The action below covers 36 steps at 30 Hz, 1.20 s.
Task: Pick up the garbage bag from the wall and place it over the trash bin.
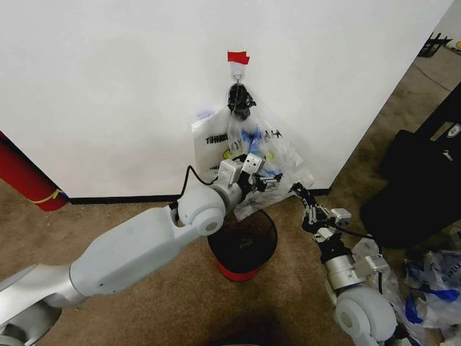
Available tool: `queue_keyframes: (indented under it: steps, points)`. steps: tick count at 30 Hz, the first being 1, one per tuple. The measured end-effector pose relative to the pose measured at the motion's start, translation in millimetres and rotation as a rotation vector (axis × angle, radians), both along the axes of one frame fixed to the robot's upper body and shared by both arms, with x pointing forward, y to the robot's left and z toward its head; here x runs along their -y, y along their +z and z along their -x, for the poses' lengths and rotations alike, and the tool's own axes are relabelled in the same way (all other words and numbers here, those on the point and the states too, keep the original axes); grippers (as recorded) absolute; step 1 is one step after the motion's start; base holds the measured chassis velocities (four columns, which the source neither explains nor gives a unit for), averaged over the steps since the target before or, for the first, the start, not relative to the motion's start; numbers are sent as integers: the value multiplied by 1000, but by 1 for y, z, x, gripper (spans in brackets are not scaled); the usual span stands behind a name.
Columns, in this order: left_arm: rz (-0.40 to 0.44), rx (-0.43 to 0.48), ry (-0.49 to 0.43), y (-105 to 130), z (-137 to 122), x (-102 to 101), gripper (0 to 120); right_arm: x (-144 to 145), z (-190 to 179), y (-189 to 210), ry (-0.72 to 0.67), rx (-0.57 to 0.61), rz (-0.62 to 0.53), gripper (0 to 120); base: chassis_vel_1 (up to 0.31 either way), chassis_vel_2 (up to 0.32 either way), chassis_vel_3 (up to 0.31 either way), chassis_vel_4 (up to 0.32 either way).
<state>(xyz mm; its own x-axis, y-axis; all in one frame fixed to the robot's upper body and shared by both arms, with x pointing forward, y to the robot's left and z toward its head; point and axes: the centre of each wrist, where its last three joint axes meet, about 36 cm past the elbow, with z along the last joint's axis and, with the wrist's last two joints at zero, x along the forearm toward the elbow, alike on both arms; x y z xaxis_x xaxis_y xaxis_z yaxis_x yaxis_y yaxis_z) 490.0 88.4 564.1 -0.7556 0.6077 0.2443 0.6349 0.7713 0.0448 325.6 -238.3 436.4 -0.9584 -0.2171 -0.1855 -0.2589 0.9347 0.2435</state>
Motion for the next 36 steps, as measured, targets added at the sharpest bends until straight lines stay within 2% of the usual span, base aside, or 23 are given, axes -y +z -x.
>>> queue_keyframes:
  steps: [11, 21, 24, 27, 29, 35, 36]
  points:
    - [-41, -13, 25, -2, 3, -18, 76, 2, -5, 1, 0, -3, 3, 0, 0, 0, 0, 0]
    - [-47, -113, 30, -3, -11, 13, 76, 4, -8, 3, 6, 1, 9, 0, 0, 0, 0, 0]
    - [-47, -151, 51, 3, -19, 23, 70, 5, -8, 3, 5, 0, 9, 0, 0, 0, 0, 0]
    - [-67, -155, 67, 6, -27, 30, 57, 4, -8, 3, 4, 1, 6, 0, 0, 0, 0, 0]
    - [-71, -157, 76, 6, -29, 32, 54, 5, -8, 3, 3, 2, 4, 0, 0, 0, 0, 0]
    - [-52, -180, 105, 4, -37, 37, 30, 6, -8, 4, -2, 5, 1, 0, 0, 0, 0, 0]
    - [-52, -180, 105, 4, -37, 37, 30, 6, -8, 4, -2, 5, 1, 0, 0, 0, 0, 0]
